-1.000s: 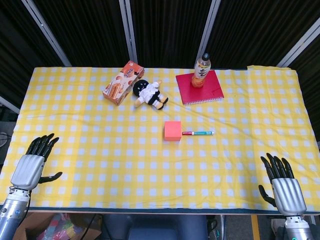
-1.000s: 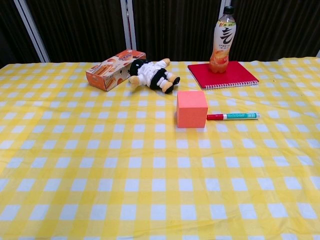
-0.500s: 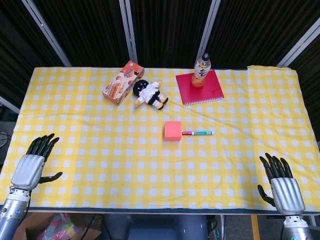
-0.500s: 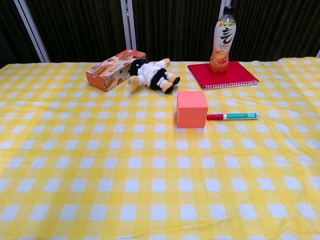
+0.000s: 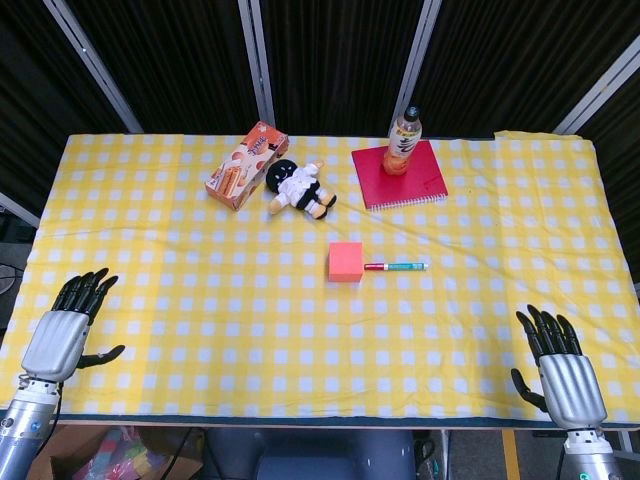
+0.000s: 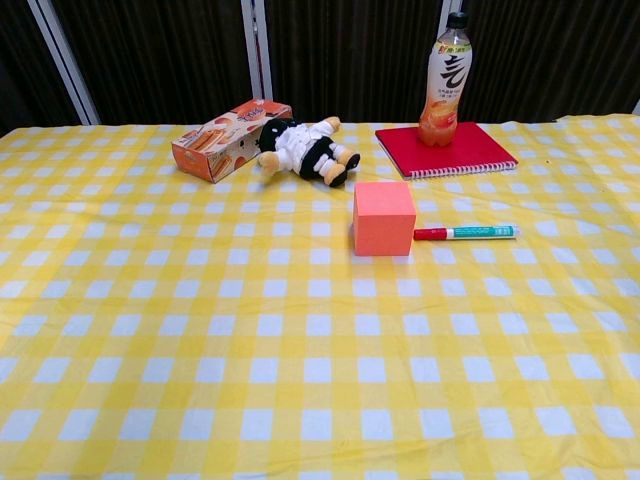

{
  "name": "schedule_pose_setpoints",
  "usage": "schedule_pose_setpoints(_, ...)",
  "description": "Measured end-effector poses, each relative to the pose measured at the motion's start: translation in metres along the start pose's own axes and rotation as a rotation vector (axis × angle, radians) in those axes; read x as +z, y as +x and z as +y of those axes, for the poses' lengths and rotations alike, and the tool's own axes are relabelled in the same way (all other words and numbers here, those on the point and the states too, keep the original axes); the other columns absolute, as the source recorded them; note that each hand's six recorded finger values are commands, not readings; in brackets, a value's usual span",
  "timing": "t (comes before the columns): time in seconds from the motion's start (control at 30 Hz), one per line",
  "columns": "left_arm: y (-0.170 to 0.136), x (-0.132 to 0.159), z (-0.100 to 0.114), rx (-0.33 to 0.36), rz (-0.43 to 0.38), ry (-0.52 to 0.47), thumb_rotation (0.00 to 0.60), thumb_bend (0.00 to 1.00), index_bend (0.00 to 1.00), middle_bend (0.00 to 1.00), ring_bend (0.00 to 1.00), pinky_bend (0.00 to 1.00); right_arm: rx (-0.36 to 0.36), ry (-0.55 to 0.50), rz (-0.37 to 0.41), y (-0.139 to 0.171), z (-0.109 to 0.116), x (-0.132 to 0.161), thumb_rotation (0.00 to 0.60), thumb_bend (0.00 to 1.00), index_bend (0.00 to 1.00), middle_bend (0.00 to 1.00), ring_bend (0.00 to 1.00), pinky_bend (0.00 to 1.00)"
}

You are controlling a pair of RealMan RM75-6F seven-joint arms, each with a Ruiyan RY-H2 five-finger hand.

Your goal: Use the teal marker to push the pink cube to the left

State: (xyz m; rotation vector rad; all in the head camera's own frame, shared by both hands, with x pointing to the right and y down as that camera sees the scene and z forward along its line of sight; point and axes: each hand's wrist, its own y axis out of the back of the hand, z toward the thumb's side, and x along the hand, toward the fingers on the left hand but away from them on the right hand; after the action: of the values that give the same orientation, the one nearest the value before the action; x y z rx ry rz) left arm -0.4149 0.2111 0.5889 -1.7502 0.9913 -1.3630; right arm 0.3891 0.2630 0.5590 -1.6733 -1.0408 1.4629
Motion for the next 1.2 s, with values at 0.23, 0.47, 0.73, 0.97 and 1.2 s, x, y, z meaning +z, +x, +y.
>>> schedule_pose_setpoints(0.23,0.001,0.0,0.001,-0.001,-0.007,-0.005,0.6,0.0,0.0,0.0,0.0,0.0,-0.005,-0.032,0.035,-0.029,0.008,0.022,0.6,0.43,0.0,0.0,0.0,0.0)
schedule_pose_setpoints(0.47,0.0,-0.001,0.001,-0.024,-0.006,-0.006,0.6,0.0,0.0,0.0,0.0,0.0,0.057,-0.054,0.04,-0.075,0.001,0.052,0.6,0.43,0.06,0.0,0.0,0.0)
schedule_pose_setpoints(0.73,-0.001,-0.002,0.0,-0.05,-0.016,-0.013,0.6,0.0,0.0,0.0,0.0,0.0,0.141,-0.021,0.062,-0.137,-0.023,0.104,0.6,0.43,0.1,0.0,0.0,0.0)
schedule_pose_setpoints(0.97,0.001,-0.004,0.001,-0.064,-0.01,-0.022,0.6,0.0,0.0,0.0,0.0,0.0,0.204,0.006,0.053,-0.185,-0.05,0.137,0.6,0.43,0.1,0.0,0.0,0.0)
schedule_pose_setpoints(1.2,0.002,-0.006,0.001,-0.079,-0.004,-0.036,0.6,0.0,0.0,0.0,0.0,0.0,0.256,0.018,0.026,-0.218,-0.068,0.152,0.6,0.43,0.16,0.0,0.0,0.0)
